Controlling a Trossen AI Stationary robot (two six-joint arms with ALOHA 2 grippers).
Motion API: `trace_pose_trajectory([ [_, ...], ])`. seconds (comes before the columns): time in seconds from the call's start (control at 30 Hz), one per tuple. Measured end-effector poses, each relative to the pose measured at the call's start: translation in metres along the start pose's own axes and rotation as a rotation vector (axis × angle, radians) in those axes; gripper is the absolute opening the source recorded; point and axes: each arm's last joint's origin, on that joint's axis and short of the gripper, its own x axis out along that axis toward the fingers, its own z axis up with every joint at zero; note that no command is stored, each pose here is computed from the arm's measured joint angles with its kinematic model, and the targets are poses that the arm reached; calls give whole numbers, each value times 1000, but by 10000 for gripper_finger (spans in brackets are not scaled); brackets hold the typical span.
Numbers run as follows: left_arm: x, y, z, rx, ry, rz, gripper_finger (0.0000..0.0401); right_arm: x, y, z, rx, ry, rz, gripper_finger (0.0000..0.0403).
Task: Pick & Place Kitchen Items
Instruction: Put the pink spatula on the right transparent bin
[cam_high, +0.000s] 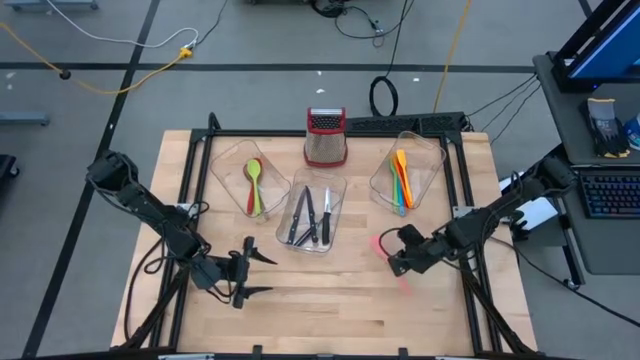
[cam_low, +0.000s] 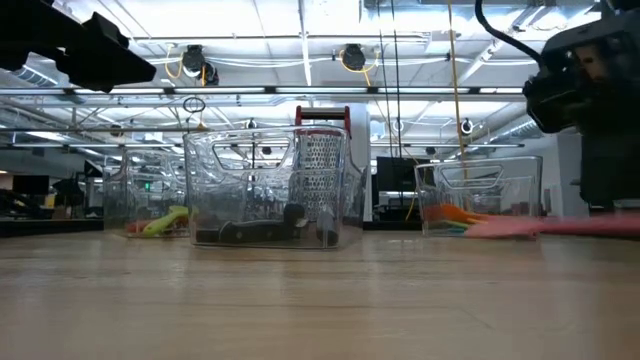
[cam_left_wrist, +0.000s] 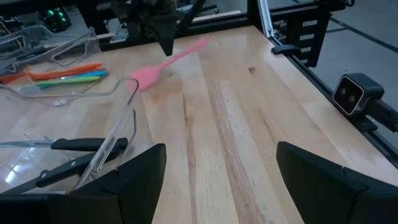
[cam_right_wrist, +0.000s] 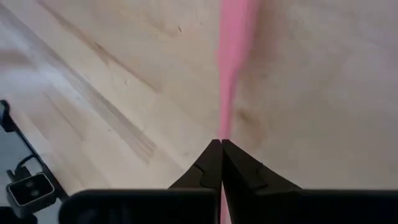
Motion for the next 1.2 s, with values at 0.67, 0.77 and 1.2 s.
trace_pose_trajectory([
  [0.67,0,0,0,-3,-2,-1,308,7,-13,6,-41,-75,-29,45],
  [0.77,0,0,0,-3,-2,-1,308,7,-10,11,-68,-90,-5,85],
  [1.2,0,0,2,-13,-18,-3,308,29,0,28,-304,-87,10,135],
])
